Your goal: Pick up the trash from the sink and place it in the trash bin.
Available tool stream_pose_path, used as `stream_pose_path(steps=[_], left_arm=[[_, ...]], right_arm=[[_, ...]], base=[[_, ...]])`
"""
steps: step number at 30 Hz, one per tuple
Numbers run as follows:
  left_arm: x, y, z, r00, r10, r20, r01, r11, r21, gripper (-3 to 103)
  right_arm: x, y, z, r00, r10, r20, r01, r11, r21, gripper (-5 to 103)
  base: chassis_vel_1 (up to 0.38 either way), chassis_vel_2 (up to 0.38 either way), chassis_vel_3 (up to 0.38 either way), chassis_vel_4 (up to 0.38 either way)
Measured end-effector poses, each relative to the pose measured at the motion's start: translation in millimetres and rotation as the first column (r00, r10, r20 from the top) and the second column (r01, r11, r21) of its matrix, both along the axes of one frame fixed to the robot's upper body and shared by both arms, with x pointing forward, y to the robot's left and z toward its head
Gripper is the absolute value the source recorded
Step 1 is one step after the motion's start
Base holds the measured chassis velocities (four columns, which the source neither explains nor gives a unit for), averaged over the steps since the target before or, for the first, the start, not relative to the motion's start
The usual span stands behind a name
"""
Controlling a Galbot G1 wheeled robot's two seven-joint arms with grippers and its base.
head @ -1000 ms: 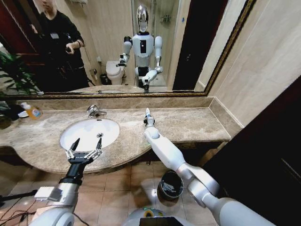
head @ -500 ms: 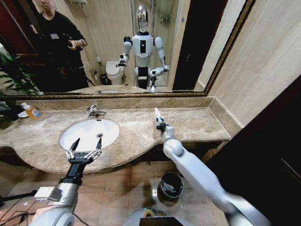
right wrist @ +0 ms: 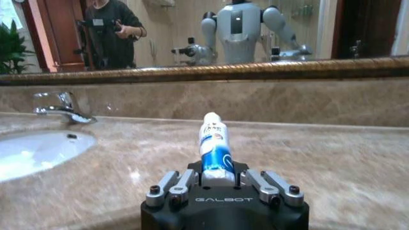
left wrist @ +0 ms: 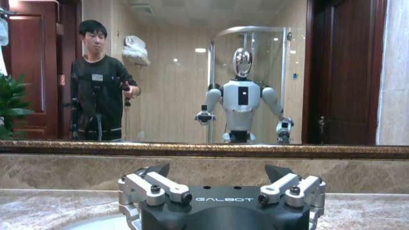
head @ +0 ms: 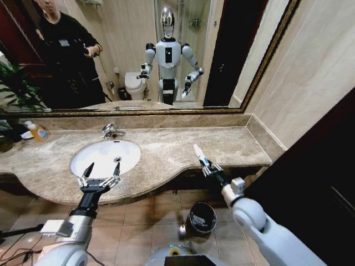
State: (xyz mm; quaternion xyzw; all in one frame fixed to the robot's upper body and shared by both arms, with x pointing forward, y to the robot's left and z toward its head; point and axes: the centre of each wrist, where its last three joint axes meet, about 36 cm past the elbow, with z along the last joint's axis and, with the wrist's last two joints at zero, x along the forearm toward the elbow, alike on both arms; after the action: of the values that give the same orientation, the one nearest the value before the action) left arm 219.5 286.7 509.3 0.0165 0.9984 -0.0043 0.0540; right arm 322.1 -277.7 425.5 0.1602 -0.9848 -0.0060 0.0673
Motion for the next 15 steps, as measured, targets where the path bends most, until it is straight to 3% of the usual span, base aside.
stream_pose_path(steps=[3,6,7,12,15], left_arm=[[0.0,0.0,0.0,1.0,0.0,0.0,0.0,1.0,0.0,100],[0.0,0.0,0.0,1.0,0.0,0.0,0.0,1.0,0.0,100],[0.0,0.0,0.0,1.0,0.0,0.0,0.0,1.0,0.0,100],[0.0,0.0,0.0,1.0,0.0,0.0,0.0,1.0,0.0,100],[0.0,0.0,0.0,1.0,0.0,0.0,0.0,1.0,0.0,100]], right_arm=[[-16.7,-46.2,-32.5,0.995,0.096,0.006,-0.096,0.995,-0.002,28],[-27.8,-60.2,-44.9,0.991,0.134,0.001,-0.134,0.991,-0.002,28],[-48.5,-76.7,-64.3,0.984,0.178,-0.021,-0.178,0.984,0.001,28],[-67.0,-80.4,-93.1,0.984,0.174,-0.045,-0.174,0.985,0.006,28],[-63.9,-80.5,-130.3,0.987,0.14,-0.075,-0.143,0.989,-0.033,28]], base=[[0.0,0.0,0.0,0.0],[0.0,0.0,0.0,0.0],[0.0,0.0,0.0,0.0],[0.0,0.0,0.0,0.0],[0.0,0.0,0.0,0.0]])
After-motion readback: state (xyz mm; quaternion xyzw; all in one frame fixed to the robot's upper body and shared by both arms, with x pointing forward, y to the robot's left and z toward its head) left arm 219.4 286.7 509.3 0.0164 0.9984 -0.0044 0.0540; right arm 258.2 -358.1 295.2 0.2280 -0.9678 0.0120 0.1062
